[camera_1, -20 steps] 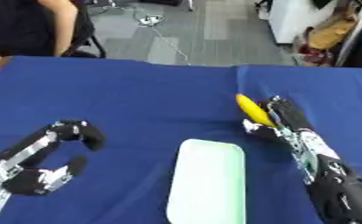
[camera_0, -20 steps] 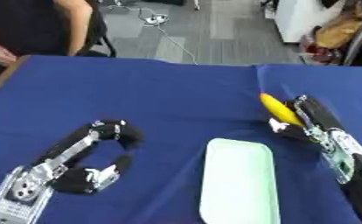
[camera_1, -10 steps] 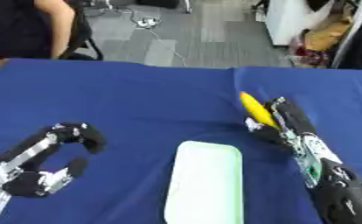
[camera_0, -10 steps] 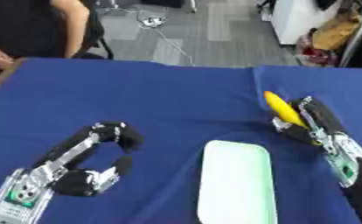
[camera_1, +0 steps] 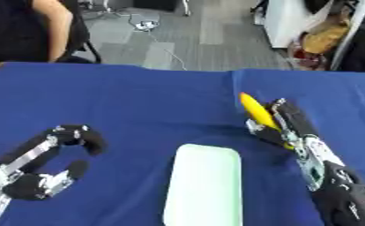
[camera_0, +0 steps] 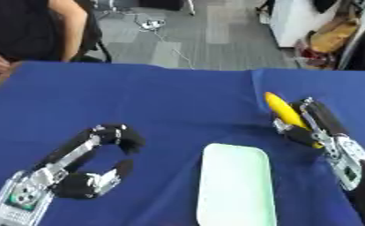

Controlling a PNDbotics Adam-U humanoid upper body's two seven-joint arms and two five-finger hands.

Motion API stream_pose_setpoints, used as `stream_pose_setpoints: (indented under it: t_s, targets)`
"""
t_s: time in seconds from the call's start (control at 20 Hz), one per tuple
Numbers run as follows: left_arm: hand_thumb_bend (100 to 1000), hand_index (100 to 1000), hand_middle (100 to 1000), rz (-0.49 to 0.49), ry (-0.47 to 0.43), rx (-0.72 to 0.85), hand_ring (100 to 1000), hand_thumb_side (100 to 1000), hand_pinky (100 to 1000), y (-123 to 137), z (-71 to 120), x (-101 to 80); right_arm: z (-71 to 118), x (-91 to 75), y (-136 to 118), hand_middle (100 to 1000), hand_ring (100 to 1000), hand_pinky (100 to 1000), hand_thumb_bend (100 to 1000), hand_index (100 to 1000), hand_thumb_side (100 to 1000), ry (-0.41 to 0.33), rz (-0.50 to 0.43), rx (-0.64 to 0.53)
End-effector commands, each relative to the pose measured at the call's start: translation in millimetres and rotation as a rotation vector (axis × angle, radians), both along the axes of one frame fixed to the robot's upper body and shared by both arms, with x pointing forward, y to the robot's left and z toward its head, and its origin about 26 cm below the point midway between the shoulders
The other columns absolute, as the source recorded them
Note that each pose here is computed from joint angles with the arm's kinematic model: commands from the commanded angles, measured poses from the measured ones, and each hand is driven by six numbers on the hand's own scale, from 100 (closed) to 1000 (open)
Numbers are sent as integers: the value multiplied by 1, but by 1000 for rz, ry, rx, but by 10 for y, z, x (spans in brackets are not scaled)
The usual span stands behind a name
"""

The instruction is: Pick up objects on the table and place them in the box.

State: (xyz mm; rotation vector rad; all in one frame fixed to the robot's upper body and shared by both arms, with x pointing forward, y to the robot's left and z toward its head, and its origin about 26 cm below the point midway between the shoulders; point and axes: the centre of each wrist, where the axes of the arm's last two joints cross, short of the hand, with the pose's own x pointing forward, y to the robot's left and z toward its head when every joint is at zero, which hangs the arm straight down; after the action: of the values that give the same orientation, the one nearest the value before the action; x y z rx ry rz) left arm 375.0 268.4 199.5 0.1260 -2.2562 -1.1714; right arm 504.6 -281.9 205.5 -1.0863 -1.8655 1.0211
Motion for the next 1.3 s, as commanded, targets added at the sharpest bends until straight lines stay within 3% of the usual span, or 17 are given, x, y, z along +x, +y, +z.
stream_pose_setpoints:
  t_s: [0.05, 0.3, 0.55, 1.0, 1.3]
  targets:
    - [100, 782, 653, 11, -11, 5, 649, 717, 560, 58, 54, -11, 411, -61, -71, 100, 100, 100, 100, 352, 759, -80, 55, 26]
    - [100, 782, 654, 21, 1, 6, 650, 717, 560, 86, 23, -11, 854, -211, 35, 100, 100, 100, 100, 325, 680, -127, 189, 69]
    - [100, 783, 654, 25, 5, 7, 650, 716, 560, 98, 13, -12, 1072, -340, 130, 100, 100, 100, 100, 317, 671, -137, 270, 68]
    - [100, 782, 654, 25, 10, 5, 651, 714, 561, 98, 5, -8, 1142, -408, 274, 100, 100, 100, 100, 319, 683, -126, 340, 65]
    - [100, 783, 655, 22, 9, 4, 651, 712, 561, 90, 7, -6, 1035, -431, 465, 100, 100, 100, 100, 323, 694, -92, 413, 18]
